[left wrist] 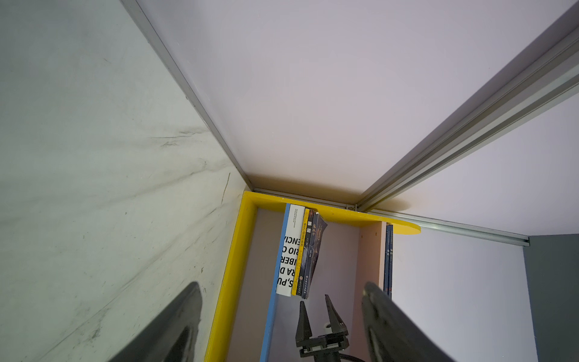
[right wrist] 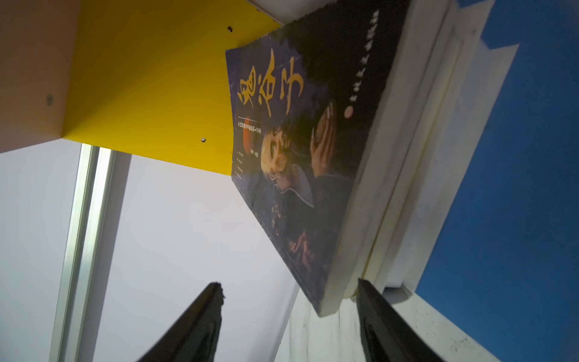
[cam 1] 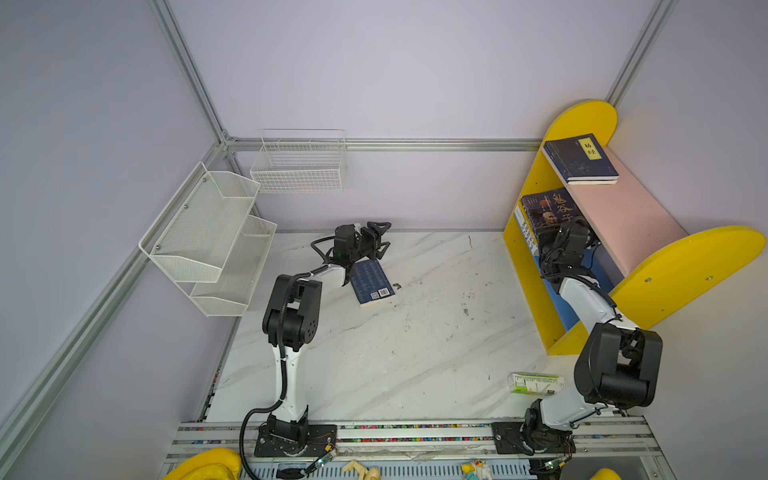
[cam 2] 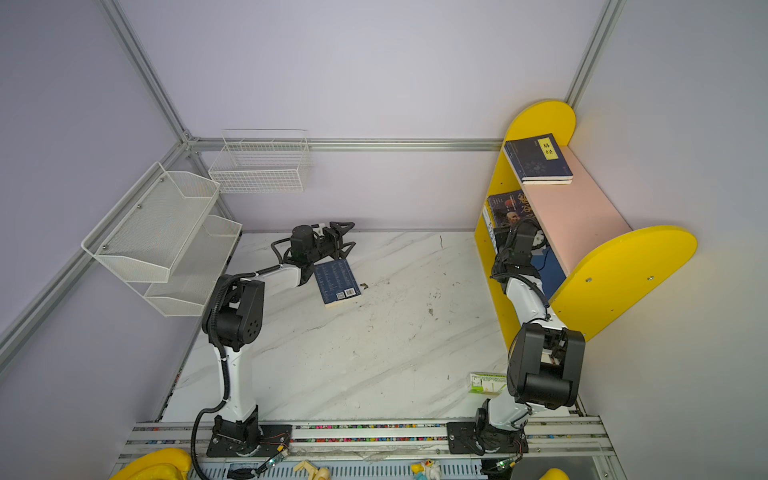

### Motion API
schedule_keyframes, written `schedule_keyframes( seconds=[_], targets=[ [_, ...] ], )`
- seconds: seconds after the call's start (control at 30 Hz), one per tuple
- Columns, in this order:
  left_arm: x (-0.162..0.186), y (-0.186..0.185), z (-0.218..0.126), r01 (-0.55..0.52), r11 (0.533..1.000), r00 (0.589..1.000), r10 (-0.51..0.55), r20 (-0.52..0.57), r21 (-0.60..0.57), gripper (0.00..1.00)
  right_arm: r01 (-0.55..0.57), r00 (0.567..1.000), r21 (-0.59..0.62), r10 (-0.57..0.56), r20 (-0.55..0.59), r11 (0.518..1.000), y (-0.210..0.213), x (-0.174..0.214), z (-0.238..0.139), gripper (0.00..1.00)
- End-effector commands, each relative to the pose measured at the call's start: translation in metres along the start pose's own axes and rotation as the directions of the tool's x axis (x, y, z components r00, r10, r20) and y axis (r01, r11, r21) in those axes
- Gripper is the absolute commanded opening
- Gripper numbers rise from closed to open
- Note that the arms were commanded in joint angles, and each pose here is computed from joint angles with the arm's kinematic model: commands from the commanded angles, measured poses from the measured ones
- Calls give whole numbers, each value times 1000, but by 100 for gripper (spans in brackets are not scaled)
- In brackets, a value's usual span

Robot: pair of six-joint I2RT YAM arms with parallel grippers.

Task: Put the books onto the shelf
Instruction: 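Move both grippers back to the blue paperback on the table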

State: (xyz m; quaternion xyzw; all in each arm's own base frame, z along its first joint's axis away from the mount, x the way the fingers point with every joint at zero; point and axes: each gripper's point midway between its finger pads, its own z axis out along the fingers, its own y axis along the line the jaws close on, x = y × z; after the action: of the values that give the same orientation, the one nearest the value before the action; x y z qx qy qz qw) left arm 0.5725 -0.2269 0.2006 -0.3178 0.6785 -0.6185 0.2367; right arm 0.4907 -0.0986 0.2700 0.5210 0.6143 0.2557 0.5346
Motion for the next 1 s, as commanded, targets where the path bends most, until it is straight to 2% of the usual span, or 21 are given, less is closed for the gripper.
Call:
schedule_keyframes(
  seconds=[0.0, 0.2, 0.37, 0.53, 0.67, 0.73, 0.83, 0.9, 0.97],
  targets=[
    [10, -22, -10, -38, 998, 999, 39, -23, 54, 80, 21, 998, -110, -14, 61, 994, 43, -24, -31, 70],
    [17, -28, -17, -103, 994, 994, 105, -39, 38, 83, 130, 990, -140, -135, -26, 981, 57, -9, -48, 70],
    [23, -18, -31, -195, 979, 980, 193, -42, -60, 87, 171, 978, -165, -187, -89, 971, 50, 19, -68, 71],
    [19, 6, -59, -286, 928, 957, 290, -19, -240, 90, 244, 943, -196, -279, -182, 950, 51, 91, -72, 71],
    [7, 40, -91, -285, 868, 952, 306, -14, -406, 93, 219, 908, -260, -294, -300, 941, 58, 160, -52, 71],
    [1, 54, -108, -284, 835, 946, 323, 3, -471, 95, 243, 874, -291, -339, -348, 925, 65, 197, -41, 71],
    [-7, 77, -135, -281, 771, 934, 357, 22, -571, 100, 335, 788, -346, -461, -407, 877, 68, 264, -27, 71],
    [-10, 91, -147, -268, 753, 934, 357, 32, -601, 100, 398, 693, -394, -553, -462, 829, 61, 319, -23, 71],
    [-12, 106, -155, -242, 754, 942, 333, 38, -611, 100, 437, 597, -450, -625, -504, 779, 53, 368, -23, 71]
  ],
)
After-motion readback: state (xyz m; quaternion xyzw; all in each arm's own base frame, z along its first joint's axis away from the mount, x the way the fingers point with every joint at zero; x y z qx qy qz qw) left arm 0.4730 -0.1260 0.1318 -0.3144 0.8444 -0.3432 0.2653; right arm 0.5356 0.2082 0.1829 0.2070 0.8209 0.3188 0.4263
